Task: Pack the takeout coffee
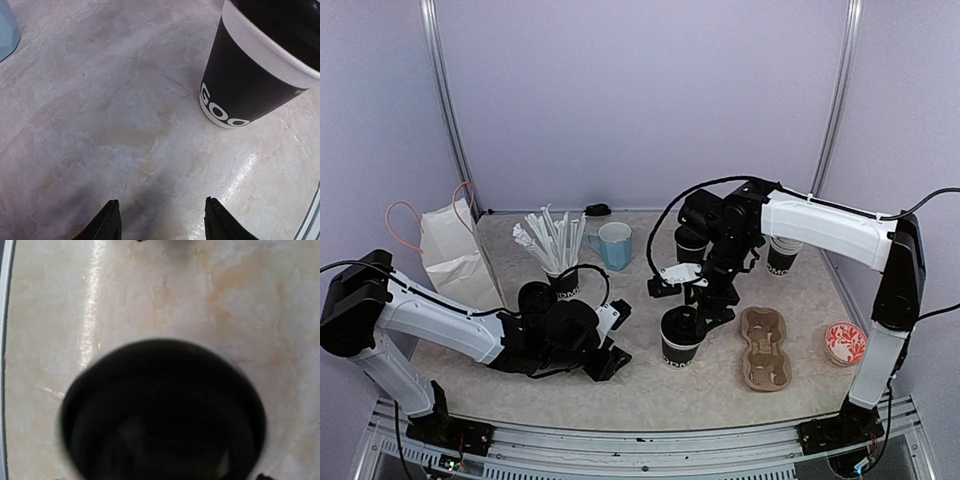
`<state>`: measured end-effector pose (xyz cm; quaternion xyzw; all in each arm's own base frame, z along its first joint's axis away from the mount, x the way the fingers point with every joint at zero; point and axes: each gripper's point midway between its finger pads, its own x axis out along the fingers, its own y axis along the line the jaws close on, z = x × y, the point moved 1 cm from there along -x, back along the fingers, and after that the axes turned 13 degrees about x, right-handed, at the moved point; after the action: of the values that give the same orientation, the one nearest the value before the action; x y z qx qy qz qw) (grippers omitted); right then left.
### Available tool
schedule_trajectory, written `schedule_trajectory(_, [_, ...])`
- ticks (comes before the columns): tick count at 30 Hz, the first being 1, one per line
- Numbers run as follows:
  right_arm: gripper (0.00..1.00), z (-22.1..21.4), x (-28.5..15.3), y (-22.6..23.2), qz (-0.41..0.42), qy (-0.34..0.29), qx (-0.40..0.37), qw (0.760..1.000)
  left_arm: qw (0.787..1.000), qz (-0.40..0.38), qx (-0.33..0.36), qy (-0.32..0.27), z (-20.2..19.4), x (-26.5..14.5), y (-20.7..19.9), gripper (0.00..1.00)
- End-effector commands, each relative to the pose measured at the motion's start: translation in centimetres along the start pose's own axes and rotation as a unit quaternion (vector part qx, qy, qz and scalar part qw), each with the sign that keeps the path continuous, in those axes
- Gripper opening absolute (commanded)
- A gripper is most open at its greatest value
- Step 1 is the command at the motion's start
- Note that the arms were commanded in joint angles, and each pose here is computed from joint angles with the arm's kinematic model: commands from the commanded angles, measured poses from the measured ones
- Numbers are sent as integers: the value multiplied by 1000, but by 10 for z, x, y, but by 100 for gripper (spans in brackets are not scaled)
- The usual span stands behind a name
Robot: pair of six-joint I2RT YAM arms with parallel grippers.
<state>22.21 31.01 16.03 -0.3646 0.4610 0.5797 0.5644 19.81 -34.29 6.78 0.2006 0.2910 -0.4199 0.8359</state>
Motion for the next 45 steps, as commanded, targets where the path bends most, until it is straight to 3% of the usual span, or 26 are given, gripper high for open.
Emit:
schedule_trajectory(1, [82, 12, -5, 2, -1, -16, -3, 1000, 1000, -5, -21, -22, 8, -3, 1, 56])
schedule_trajectory(6, [88, 16, -9, 4, 1, -25, -5, 1000, 999, -8, -36, -23, 8, -3, 3, 56])
schedule_trajectory(11, [88, 16, -25, -3, -24, -45, -2, 999, 995, 10, -95, -29, 12, -9, 23, 56])
schedule_trajectory(18, [86, 20, -71, -52, -58, -177, 97, 978, 975, -24, -183, -124, 67, -46, 48, 56])
schedule_trajectory(24, [81, 6, -73, -66, 10, -262, 202, 944, 963, -99, -188, -164, 119, -57, 31, 57])
schedule_trajectory(30, [79, -12, -36, -51, 84, -256, 253, 929, 958, -152, -179, -165, 138, -46, 9, 58])
schedule_trajectory(34, [80, -23, -17, -41, 114, -243, 264, 926, 965, -155, -148, -150, 143, -35, -5, 58])
schedule_trajectory(45, [80, -33, 12, -23, 186, -215, 288, 914, 977, -148, -126, -84, 114, 1, -13, 58])
